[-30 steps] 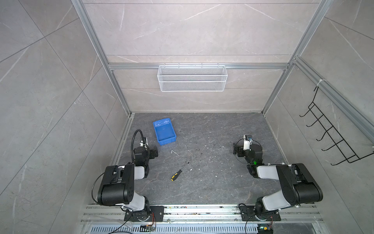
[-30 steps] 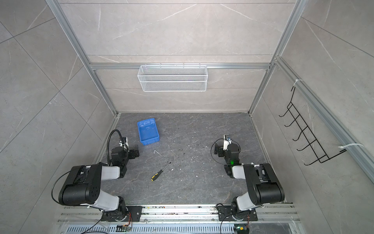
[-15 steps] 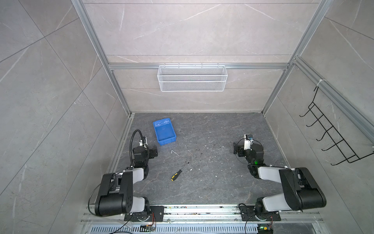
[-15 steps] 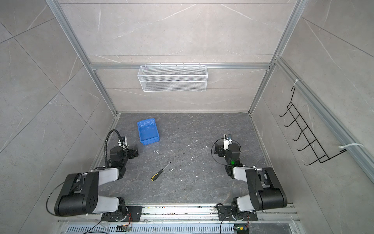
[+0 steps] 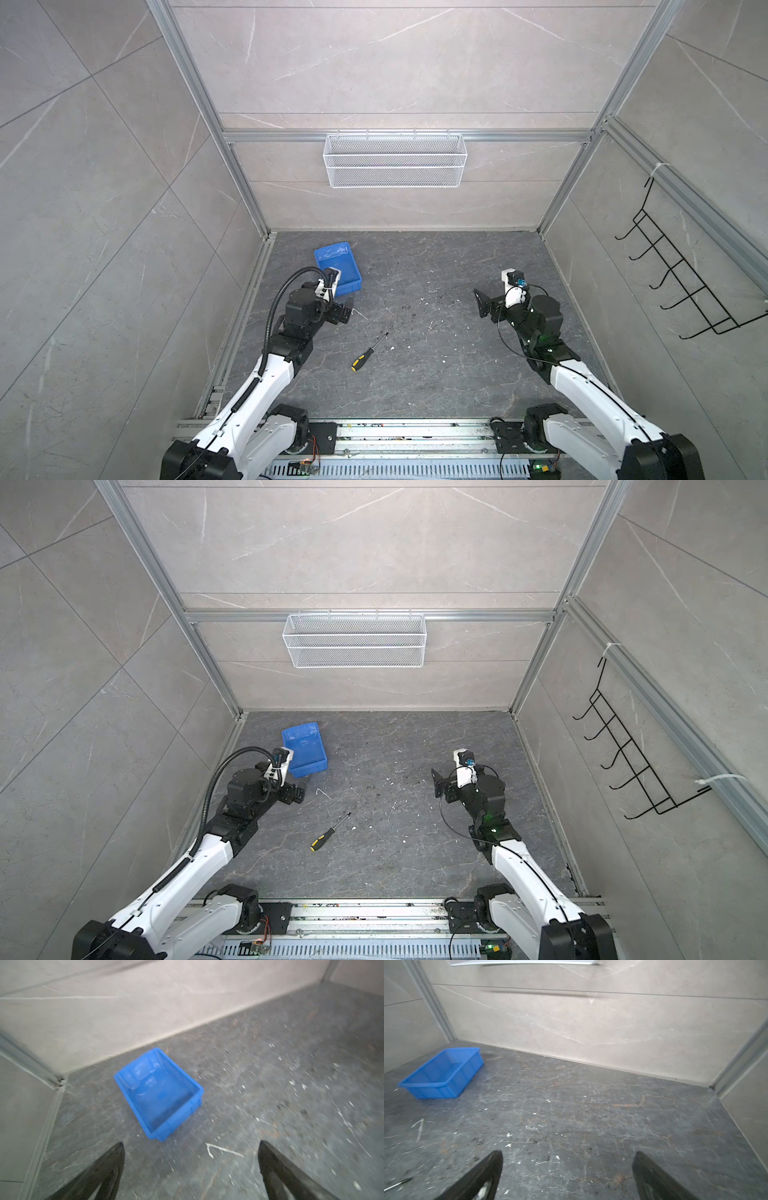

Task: Put the screwdriver in the bin
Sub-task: 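Reach the left gripper down over the yellow-and-black screwdriver handle while the right arm lifts, then close the left gripper on the screwdriver handle and lift it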

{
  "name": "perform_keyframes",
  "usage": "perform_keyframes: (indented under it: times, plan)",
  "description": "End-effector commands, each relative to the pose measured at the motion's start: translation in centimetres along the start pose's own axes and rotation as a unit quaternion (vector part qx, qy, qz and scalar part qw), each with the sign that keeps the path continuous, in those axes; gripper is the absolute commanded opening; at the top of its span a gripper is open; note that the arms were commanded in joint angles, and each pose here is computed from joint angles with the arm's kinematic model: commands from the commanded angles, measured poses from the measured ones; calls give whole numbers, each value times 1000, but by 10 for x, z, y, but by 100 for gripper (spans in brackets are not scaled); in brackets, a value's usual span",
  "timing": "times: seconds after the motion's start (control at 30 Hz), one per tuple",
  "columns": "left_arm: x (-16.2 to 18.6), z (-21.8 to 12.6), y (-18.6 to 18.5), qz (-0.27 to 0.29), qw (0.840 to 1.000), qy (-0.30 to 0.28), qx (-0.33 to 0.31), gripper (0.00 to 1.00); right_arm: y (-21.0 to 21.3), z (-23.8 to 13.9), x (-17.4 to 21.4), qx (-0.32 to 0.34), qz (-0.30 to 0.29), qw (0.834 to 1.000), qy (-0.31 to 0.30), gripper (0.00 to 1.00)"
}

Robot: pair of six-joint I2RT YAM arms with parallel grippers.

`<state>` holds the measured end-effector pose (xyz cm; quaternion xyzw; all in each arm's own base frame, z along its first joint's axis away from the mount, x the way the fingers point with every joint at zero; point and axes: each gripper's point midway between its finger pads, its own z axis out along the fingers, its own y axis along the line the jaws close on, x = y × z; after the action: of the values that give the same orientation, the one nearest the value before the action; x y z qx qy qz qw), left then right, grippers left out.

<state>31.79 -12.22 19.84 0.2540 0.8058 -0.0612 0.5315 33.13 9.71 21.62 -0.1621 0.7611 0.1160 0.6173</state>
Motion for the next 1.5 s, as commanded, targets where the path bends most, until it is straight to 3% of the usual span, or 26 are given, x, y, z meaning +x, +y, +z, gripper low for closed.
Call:
perform_keyframes:
  times: [0.0,0.13,0.3,0.57,0.9,1.0,1.1,1.3,1.47]
  plan:
    - [36,-8,-44,64,987,101,107,100,45,-13,-4,-102,-36,993,39,99]
    - [57,-14,-65,95,970,161,155,100,90,-32,-10,-200,-96,973,64,99]
    - [79,-16,-91,137,944,214,210,100,131,-58,-5,-299,-128,942,82,99]
    - [115,-12,-114,184,904,289,257,100,160,-84,12,-377,-181,902,107,99]
    - [167,-2,-109,218,853,414,232,99,181,-98,28,-424,-217,870,132,99]
    - [177,-5,-111,219,845,428,233,92,186,-102,37,-437,-227,858,145,99]
    - [183,-3,-111,218,845,430,229,78,187,-103,43,-437,-243,851,157,99]
    - [194,-3,-109,219,842,439,223,56,188,-102,42,-438,-246,850,157,99]
    - [197,-4,-109,220,845,433,221,32,189,-99,38,-434,-249,853,150,99]
